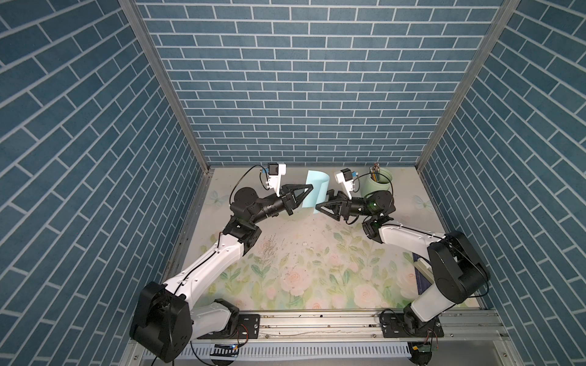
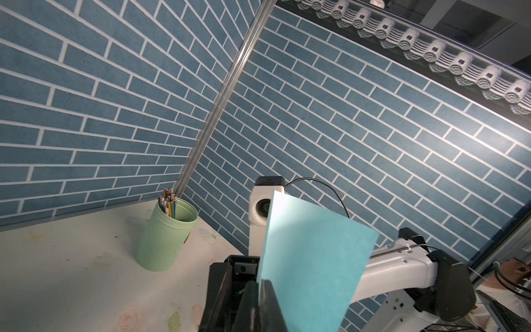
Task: Fold the square paper along the opposite sides
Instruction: Fold the paper.
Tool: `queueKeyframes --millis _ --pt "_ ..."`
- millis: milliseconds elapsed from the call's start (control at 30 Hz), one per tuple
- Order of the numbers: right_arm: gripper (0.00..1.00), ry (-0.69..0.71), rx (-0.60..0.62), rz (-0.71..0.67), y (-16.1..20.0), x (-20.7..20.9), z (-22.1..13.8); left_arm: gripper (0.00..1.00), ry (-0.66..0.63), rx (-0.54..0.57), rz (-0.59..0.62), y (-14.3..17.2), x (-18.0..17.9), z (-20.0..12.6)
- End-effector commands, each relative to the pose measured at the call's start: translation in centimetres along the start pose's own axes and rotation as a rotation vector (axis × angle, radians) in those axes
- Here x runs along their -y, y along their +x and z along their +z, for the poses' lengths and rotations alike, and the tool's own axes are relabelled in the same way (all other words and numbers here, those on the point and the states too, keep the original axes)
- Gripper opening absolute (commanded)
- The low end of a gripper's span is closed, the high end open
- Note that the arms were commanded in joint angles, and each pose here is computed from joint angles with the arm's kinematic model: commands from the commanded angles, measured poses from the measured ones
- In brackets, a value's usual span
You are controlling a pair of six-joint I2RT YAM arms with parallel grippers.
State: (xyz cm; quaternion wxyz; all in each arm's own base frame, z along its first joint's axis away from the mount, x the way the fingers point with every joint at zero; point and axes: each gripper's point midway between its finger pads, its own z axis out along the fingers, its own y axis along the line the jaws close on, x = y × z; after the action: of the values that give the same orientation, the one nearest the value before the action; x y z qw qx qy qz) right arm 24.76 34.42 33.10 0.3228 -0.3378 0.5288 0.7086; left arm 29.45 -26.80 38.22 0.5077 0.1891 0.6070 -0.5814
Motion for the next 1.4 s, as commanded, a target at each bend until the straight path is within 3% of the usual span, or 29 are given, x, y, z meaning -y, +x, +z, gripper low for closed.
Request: queueKeyframes --millis 0,367,1200,1367 --pt "0.75 -0.056 0.011 -0.062 -1.2 -1.5 0.8 0.00 0.060 0.003 -0.004 0.3 1.0 0.3" --pt "0.68 -0.100 -0.015 -0.056 -1.1 -2.2 2.2 0.00 0.097 -0.002 -0.021 1.1 1.6 0.7" --pt "0.15 -0.137 -0.041 -0.043 -0.6 -3.1 2.1 0.00 0.019 -0.026 0.046 0.8 1.2 0.5" --pt "0.04 -0.135 -0.045 -0.041 -0.5 -3.2 2.0 0.16 -0.032 -0.027 0.082 0.5 0.7 0.3"
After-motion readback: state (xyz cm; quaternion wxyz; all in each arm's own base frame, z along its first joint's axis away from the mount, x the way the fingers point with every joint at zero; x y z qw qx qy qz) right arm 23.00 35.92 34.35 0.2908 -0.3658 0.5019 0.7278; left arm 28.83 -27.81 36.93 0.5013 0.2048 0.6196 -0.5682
